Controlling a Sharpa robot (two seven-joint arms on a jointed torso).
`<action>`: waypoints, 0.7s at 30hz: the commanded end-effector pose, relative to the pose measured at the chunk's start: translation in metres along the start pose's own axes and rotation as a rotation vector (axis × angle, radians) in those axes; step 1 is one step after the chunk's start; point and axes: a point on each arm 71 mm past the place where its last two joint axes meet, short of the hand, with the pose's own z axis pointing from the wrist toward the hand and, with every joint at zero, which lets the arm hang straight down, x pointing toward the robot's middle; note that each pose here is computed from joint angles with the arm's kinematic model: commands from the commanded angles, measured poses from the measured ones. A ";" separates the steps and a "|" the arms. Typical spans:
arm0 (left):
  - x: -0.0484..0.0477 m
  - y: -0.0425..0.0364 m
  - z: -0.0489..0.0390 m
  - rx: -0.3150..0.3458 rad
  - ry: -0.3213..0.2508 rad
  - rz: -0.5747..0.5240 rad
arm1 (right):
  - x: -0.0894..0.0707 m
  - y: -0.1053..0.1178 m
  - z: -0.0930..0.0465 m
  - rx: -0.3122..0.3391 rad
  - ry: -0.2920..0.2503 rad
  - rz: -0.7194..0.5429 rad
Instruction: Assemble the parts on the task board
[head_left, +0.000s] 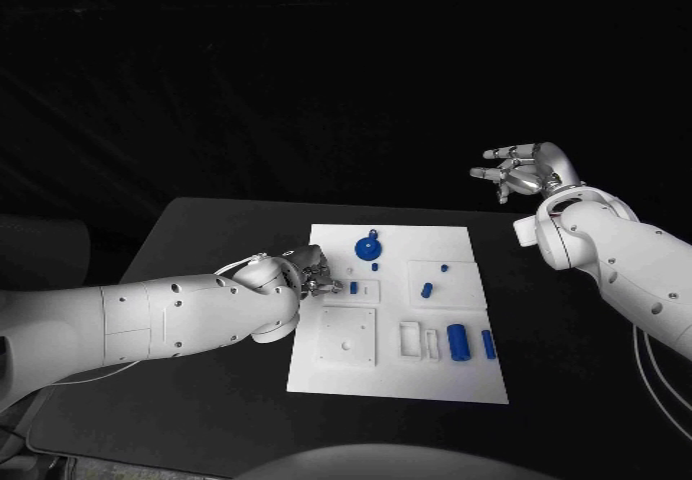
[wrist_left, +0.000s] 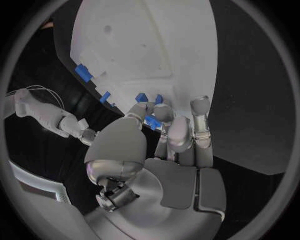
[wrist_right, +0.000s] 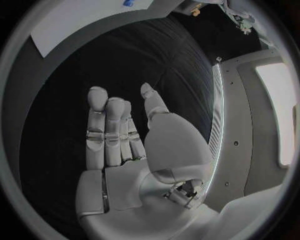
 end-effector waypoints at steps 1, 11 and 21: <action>0.0041 0.0000 -0.0007 -0.006 0.026 0.014 | 0.002 0.001 0.000 -0.007 0.017 -0.005; 0.0059 0.0013 -0.0008 -0.024 0.051 0.031 | 0.002 0.001 0.000 -0.008 0.021 -0.004; 0.0066 0.0010 -0.0005 -0.029 0.058 0.049 | 0.002 0.001 0.000 -0.008 0.022 -0.004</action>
